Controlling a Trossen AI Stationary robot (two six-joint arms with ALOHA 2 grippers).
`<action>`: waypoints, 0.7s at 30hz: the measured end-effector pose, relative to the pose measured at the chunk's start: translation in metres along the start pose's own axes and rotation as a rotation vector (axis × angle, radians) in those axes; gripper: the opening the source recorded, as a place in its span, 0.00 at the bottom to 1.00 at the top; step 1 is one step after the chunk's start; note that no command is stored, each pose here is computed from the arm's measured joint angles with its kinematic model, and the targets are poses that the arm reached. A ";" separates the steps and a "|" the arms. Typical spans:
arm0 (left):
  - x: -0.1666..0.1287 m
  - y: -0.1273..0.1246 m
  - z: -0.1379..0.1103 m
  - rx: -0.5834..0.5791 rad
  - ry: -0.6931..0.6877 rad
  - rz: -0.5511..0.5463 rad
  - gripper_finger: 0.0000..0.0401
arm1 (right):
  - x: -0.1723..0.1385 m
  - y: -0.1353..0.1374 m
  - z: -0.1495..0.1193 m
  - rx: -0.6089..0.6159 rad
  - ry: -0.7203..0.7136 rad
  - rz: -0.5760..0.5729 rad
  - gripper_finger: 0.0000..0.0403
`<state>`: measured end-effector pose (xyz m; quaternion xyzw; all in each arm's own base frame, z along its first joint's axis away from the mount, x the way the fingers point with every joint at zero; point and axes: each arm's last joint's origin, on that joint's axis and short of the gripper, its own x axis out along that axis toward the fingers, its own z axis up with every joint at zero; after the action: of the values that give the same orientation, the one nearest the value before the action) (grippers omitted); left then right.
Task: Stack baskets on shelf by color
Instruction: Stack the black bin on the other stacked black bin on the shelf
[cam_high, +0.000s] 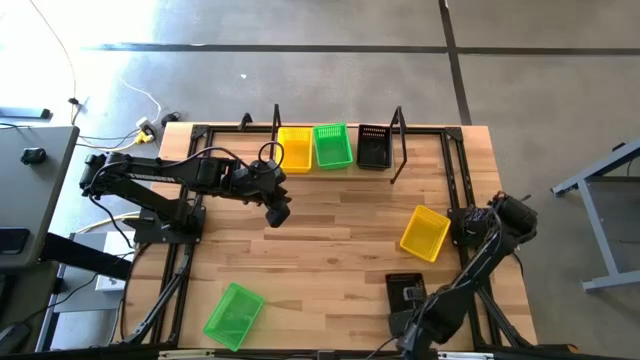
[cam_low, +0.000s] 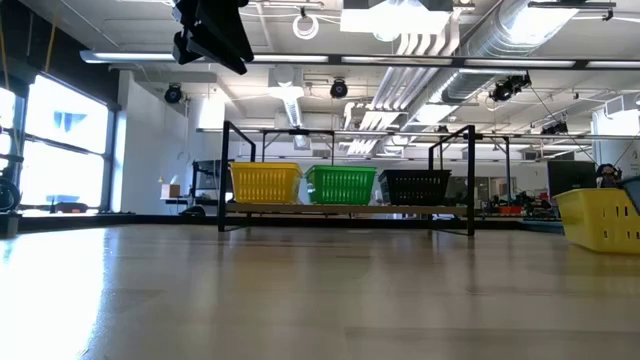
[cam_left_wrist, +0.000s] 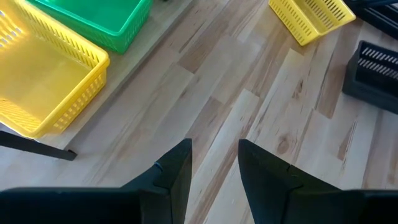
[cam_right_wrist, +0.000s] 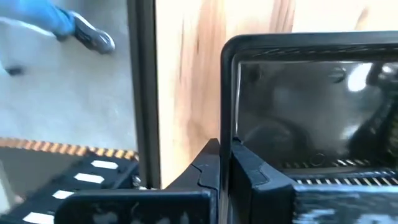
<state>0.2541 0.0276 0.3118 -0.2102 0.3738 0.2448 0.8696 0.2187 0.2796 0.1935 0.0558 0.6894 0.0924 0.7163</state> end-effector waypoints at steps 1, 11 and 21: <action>0.000 0.000 0.000 0.000 0.000 0.000 0.30 | -0.003 -0.002 0.003 0.009 -0.018 0.013 0.00; 0.000 0.000 0.000 0.000 -0.001 0.002 0.30 | -0.036 -0.032 0.042 0.108 -0.254 0.036 0.00; 0.002 0.011 0.006 -0.044 -0.007 0.029 0.30 | -0.068 -0.074 0.079 0.143 -0.404 -0.002 0.00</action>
<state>0.2524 0.0400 0.3118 -0.2229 0.3684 0.2661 0.8625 0.2994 0.1964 0.2482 0.1233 0.5365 0.0294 0.8343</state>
